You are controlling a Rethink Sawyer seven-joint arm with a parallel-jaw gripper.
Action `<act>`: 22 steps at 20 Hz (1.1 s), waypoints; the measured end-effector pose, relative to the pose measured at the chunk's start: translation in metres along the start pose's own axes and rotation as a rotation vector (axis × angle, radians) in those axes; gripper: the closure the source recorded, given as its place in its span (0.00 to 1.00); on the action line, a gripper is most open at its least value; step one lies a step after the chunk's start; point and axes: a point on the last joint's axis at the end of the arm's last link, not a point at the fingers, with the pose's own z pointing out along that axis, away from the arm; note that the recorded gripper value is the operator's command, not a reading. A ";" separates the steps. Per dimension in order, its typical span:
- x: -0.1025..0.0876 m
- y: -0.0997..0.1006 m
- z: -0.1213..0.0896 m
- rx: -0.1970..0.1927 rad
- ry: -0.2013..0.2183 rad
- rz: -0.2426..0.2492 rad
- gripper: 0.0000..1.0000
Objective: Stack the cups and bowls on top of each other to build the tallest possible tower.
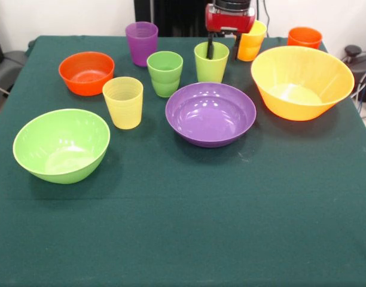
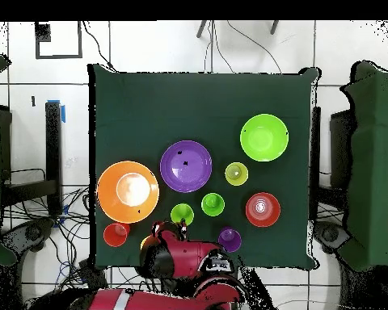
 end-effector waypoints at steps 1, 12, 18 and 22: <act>0.002 -0.001 0.001 0.002 0.006 0.001 1.00; 0.000 -0.011 -0.001 0.022 -0.005 0.009 1.00; -0.004 -0.011 -0.004 0.023 -0.016 0.009 1.00; -0.025 -0.012 -0.027 0.026 -0.051 0.022 1.00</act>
